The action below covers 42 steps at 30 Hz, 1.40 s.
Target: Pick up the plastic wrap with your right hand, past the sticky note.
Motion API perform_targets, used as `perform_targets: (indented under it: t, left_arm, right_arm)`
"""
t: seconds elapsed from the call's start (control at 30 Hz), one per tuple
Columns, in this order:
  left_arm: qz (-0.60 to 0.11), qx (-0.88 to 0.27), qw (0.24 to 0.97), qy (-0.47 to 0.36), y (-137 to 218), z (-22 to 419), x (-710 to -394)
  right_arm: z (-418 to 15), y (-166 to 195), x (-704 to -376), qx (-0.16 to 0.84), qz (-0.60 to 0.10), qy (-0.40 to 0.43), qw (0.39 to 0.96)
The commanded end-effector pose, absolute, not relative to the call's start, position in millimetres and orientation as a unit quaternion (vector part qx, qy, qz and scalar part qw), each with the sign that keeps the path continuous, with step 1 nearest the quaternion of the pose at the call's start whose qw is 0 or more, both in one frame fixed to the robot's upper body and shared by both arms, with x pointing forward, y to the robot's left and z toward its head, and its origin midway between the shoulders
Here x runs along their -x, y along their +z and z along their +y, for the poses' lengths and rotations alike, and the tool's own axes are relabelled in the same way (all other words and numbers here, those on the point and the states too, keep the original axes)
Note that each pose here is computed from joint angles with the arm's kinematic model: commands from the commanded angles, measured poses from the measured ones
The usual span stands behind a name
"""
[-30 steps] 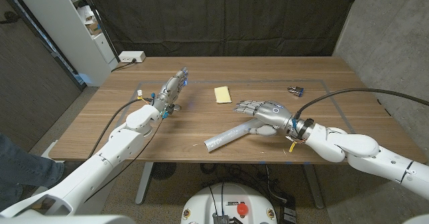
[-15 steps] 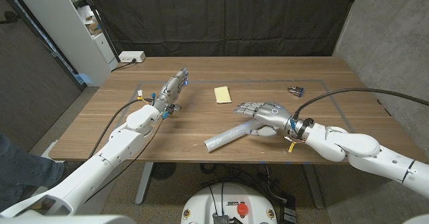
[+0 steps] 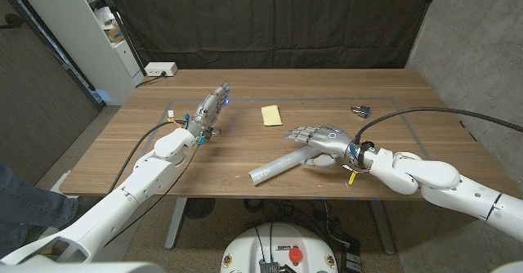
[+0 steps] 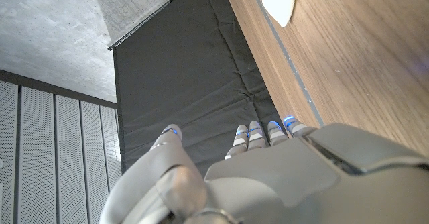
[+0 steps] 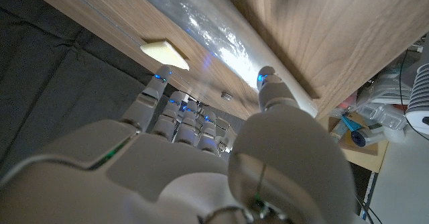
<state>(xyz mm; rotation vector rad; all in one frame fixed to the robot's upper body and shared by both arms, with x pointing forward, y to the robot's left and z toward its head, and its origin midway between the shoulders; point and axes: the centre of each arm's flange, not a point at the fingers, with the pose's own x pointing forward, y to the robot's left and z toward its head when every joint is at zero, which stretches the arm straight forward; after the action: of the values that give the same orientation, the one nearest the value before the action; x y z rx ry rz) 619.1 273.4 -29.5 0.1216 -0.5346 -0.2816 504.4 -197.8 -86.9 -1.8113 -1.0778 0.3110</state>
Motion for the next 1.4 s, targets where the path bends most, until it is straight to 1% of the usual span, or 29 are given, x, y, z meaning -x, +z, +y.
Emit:
perform_targets:
  t: [0.03,0.57,1.4]
  left_arm:
    - [-0.261,-0.057,0.954,-0.137,-33,276,-619]
    - [-0.260,-0.055,0.954,-0.136,-37,277,-619]
    - [-0.253,-0.058,0.956,-0.136,-39,277,-619]
  right_arm:
    - [-194,-90,-509,0.752,-0.428,0.137,0.482]
    - [-189,-98,-512,0.759,-0.414,0.147,0.480]
    - [-187,-101,-520,0.755,-0.411,0.141,0.490]
